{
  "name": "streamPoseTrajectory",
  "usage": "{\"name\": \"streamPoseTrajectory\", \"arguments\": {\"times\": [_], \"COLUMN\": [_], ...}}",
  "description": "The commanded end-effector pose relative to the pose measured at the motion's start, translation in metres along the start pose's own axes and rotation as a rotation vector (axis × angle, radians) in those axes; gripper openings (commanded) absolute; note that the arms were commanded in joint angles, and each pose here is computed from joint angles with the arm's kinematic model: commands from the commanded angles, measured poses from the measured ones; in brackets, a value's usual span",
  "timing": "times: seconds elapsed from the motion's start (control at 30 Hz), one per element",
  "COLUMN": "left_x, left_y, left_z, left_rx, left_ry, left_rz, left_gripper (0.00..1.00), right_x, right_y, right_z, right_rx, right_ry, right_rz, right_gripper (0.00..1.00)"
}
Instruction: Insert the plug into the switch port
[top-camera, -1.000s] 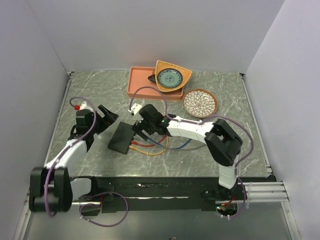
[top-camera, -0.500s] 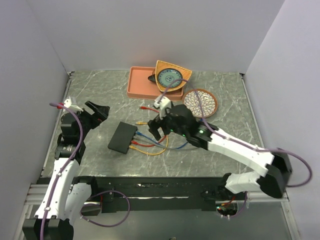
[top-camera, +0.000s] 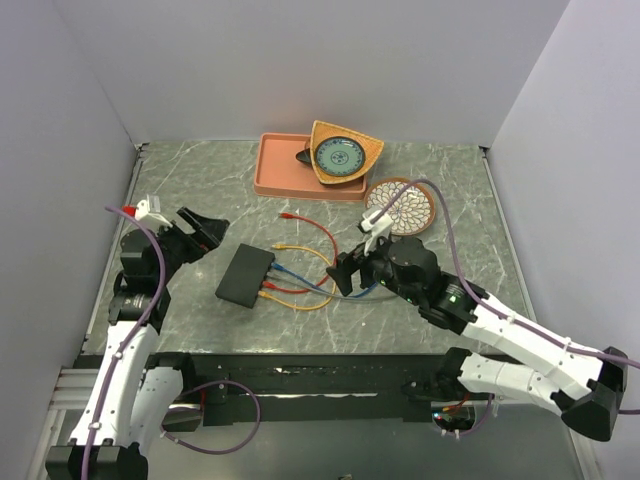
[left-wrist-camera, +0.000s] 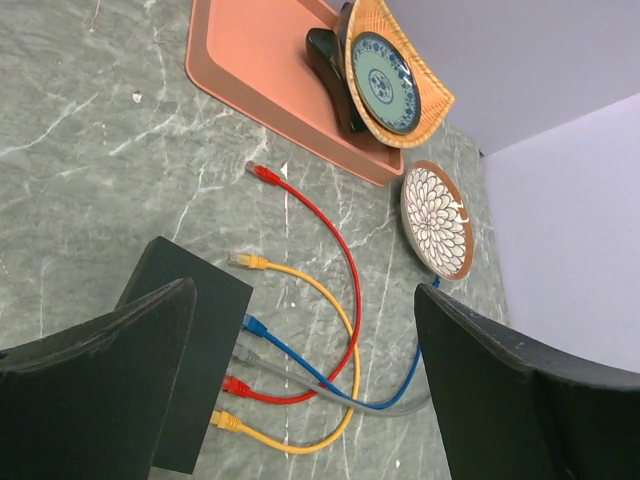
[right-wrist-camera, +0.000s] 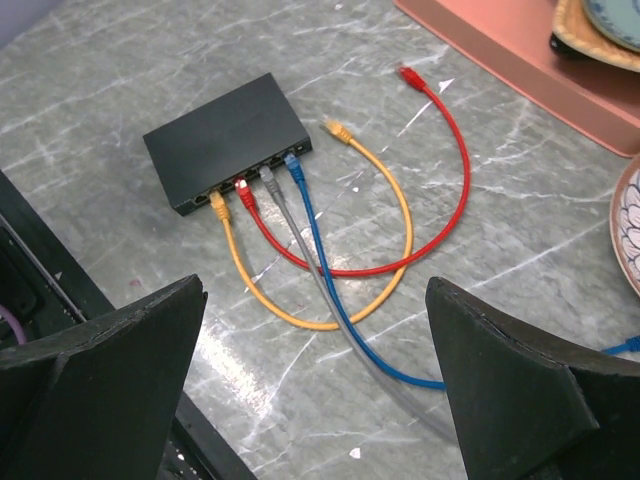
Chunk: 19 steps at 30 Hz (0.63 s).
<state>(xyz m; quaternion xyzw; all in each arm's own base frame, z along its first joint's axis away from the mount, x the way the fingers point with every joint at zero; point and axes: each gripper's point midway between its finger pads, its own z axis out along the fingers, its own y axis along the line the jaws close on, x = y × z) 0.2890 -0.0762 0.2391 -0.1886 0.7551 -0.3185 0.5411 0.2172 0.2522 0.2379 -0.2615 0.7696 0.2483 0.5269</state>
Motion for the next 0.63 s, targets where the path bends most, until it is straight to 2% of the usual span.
{"name": "streamPoseTrajectory", "arguments": {"times": [0.0, 0.2, 0.33, 0.5, 0.6], "left_x": [0.002, 0.009, 0.01, 0.013, 0.013], "left_y": [-0.004, -0.01, -0.011, -0.004, 0.007], "left_z": [-0.002, -0.005, -0.006, -0.003, -0.001], "left_rx": [0.034, 0.093, 0.116, 0.103, 0.061], "left_ry": [0.005, 0.013, -0.002, 0.0, -0.018], "left_rz": [0.02, 0.043, 0.053, 0.078, 0.101], "left_gripper": [0.96, 0.96, 0.96, 0.96, 0.96], "right_x": [-0.006, 0.002, 0.002, -0.003, -0.008], "right_y": [-0.011, -0.012, -0.024, -0.028, -0.02], "right_z": [-0.011, -0.019, -0.028, -0.035, -0.034], "right_rx": [0.06, 0.058, 0.117, 0.134, 0.071], "right_ry": [-0.059, -0.059, -0.079, -0.129, -0.17], "right_rz": [0.046, 0.066, 0.081, 0.089, 0.051], "right_gripper": [0.99, 0.99, 0.99, 0.99, 0.99]}}
